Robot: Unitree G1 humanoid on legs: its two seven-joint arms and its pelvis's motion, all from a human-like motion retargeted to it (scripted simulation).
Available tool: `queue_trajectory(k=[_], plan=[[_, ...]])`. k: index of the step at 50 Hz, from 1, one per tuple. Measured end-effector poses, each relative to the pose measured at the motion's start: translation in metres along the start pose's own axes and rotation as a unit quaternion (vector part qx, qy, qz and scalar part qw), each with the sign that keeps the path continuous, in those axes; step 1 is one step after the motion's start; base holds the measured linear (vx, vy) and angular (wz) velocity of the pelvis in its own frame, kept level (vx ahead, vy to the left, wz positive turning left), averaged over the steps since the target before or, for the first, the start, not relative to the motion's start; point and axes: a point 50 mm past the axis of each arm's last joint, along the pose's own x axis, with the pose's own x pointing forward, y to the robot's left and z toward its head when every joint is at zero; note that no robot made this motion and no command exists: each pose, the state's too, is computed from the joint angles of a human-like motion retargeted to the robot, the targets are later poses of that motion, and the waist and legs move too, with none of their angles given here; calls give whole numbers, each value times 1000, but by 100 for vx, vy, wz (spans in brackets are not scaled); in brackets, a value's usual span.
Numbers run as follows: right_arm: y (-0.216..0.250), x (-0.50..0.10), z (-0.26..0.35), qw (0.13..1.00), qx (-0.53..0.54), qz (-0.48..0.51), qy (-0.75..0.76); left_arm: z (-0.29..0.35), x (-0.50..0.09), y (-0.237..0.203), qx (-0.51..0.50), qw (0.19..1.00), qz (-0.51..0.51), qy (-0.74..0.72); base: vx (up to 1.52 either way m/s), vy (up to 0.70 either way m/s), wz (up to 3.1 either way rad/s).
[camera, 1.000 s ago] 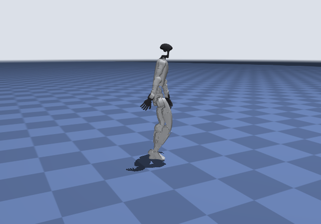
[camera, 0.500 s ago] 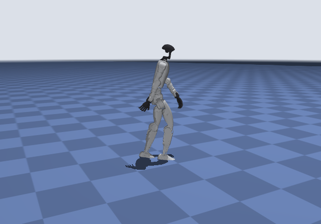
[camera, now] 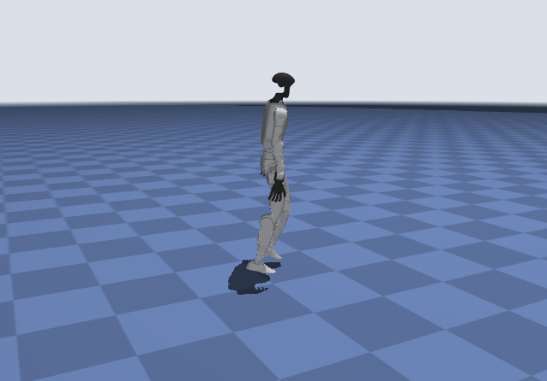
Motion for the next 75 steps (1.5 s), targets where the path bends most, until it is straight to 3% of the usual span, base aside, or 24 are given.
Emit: queue_trajectory(k=[9,13,18,22,26,35,42,50,56,62,65,68,75], plan=[[14,-23,109,983,-106,2,-152,-106,-27,-40,-52,969,-105,217,36,13,-34],[38,-30,132,969,-161,22,-185,-107,-32,-59,-71,962,-149,217,43,23,-23],[68,-21,115,967,-185,57,-163,-76,-23,-62,-56,972,-168,153,49,25,-1],[82,-14,95,972,-190,77,-116,-38,-13,-53,-24,985,-156,73,38,21,-28],[94,-18,105,955,-260,80,-117,-4,-6,-36,1,991,-132,12,39,24,-5],[94,-38,143,893,-374,-32,-247,33,3,48,76,996,-31,-18,34,9,21],[66,-20,95,892,-396,-93,-196,77,-3,92,35,996,37,-75,30,3,45],[76,5,-10,972,-234,32,-12,133,-18,109,48,983,33,-175,47,-9,15],[70,4,-66,963,-227,80,121,144,-21,88,90,973,-3,-213,60,-5,-4],[52,2,-75,960,-221,85,151,101,-9,58,65,981,-39,-180,50,-4,-24],[46,3,-65,972,-180,66,138,56,0,29,-42,994,-18,-96,56,-13,-83],[39,4,-47,983,-138,42,115,6,0,-6,-132,989,-60,32,46,-11,-58],[23,4,-14,973,-222,-1,60,-69,-19,-34,-39,960,-205,186,32,21,43]])
